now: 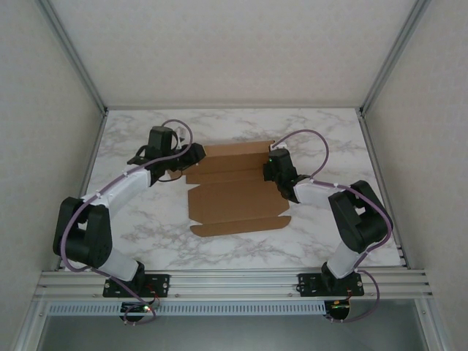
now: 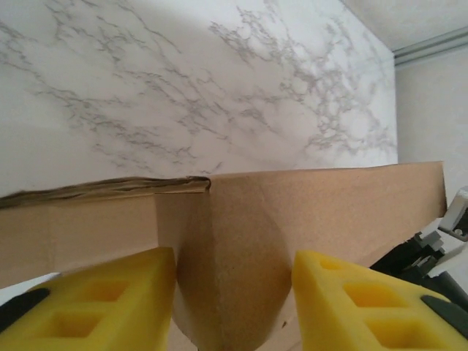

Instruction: Fold the paper box

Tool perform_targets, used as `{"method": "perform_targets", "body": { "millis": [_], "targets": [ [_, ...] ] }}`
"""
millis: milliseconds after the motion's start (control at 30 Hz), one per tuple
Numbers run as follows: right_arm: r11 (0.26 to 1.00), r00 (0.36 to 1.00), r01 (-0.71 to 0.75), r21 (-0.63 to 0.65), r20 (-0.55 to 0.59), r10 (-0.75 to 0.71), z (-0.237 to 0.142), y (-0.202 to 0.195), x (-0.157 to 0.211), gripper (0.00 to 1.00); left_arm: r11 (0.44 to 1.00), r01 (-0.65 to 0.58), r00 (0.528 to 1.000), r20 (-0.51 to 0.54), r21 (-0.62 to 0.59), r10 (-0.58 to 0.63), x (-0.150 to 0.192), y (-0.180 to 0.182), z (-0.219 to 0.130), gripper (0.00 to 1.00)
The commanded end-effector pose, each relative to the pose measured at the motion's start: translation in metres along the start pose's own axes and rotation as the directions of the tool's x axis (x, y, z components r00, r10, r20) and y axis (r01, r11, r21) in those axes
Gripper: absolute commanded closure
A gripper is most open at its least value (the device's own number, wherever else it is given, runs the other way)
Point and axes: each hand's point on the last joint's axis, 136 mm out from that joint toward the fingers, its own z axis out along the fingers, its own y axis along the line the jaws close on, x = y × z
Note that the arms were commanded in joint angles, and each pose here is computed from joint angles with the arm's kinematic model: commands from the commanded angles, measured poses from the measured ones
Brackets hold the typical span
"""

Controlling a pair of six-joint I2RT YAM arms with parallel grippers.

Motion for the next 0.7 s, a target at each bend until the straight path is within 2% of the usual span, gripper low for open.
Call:
{"method": "perform_targets", "body": {
  "millis": [0,133,233,267,367,400,533,667],
  "targets": [
    [1.0,0.983,0.006,-0.018,-0.184,-0.009,0.008,0.001,0.054,0.98,0.992,0.008,0.999,0.041,0.128,-0.014,-0.009,-0.026,-0.001,0.62],
    [1.0,0.983,0.007,-0.008,-0.184,-0.008,0.007,-0.001,0.054,0.99,0.991,0.019,0.998,0.06,0.135,-0.028,-0.012,-0.021,0.0,0.72],
    [1.0,0.983,0.003,0.011,-0.182,-0.001,0.006,-0.005,0.054,1.0,0.991,0.027,0.997,0.074,0.128,-0.036,-0.016,-0.017,-0.001,0.74],
    [1.0,0.984,0.001,0.016,-0.18,0.002,0.006,-0.006,0.054,1.0,0.992,0.027,0.996,0.076,0.12,-0.036,-0.018,-0.014,-0.002,0.72],
    [0.998,0.984,0.0,0.058,-0.18,0.011,0.004,-0.015,0.053,1.0,0.998,0.024,0.994,0.105,0.05,-0.029,-0.024,-0.001,-0.009,0.54],
    [0.997,0.983,-0.003,0.076,-0.181,0.017,0.004,-0.019,0.053,1.0,1.0,0.021,0.992,0.121,0.015,-0.023,-0.026,0.005,-0.014,0.51],
    [0.994,0.981,-0.03,0.104,-0.186,0.049,0.004,-0.03,0.052,1.0,0.995,-0.016,0.985,0.167,-0.095,0.032,-0.023,0.02,-0.037,0.52],
    [0.995,0.981,-0.034,0.097,-0.187,0.052,0.005,-0.029,0.053,1.0,0.988,-0.045,0.979,0.188,-0.147,0.073,-0.016,0.032,-0.052,0.52]
  ]
}}
